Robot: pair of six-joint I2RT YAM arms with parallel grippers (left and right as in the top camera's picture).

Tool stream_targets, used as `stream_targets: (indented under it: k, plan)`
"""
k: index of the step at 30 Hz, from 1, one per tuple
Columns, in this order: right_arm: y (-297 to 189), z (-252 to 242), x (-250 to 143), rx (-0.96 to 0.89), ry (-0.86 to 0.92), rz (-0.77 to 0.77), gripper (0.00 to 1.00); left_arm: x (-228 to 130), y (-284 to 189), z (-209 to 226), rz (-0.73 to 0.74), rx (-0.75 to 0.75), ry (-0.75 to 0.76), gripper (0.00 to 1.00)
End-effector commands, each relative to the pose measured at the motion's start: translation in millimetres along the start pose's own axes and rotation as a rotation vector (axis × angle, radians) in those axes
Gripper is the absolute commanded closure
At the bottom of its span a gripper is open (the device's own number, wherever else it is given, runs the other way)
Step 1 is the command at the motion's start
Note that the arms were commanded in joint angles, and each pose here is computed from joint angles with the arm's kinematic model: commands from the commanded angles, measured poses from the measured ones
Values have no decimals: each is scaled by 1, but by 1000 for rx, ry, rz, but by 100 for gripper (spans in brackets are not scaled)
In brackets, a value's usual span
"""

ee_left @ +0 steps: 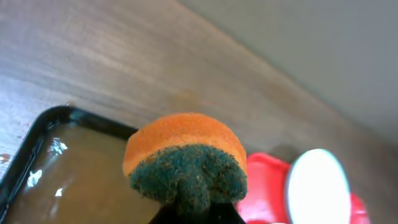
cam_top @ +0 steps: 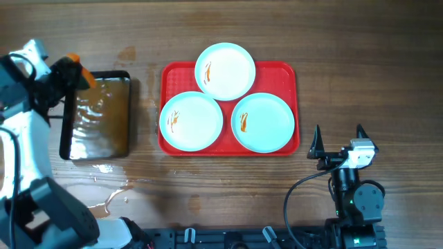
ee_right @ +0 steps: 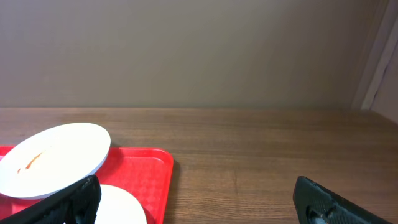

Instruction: Clean dirty plates on tray and stack at the side

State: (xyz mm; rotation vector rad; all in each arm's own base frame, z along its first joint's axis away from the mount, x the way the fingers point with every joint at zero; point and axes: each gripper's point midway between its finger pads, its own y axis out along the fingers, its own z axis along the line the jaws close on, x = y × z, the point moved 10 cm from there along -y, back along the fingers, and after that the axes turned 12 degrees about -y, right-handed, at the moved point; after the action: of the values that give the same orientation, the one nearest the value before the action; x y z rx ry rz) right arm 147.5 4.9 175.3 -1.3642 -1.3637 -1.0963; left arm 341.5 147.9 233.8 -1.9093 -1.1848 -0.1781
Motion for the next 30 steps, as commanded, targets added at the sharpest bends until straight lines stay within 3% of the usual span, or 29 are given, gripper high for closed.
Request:
stream_targets:
  k: [1,4,9,14,19,22,27,30]
  plan:
    - [0,1,0,12,7,-7,0,-28,51,29,113,117,34,96]
    - [0,1,0,13,7,-7,0,-23,48,19,110,25,46,96]
    - [0,1,0,13,7,-7,0,10,-27,-40,-93,-91,165,96]
    - [0,1,0,12,7,-7,0,17,-77,-67,-274,-21,238,96]
    - [0,1,0,13,7,-7,0,-3,-13,-15,-101,84,144,96]
    - [0,1,0,12,7,-7,0,-23,40,35,51,168,-20,96]
    - [0,1,0,12,7,-7,0,0,5,10,15,-60,-54,96]
    - [0,1,0,13,7,-7,0,22,-52,-35,-132,-162,-32,96]
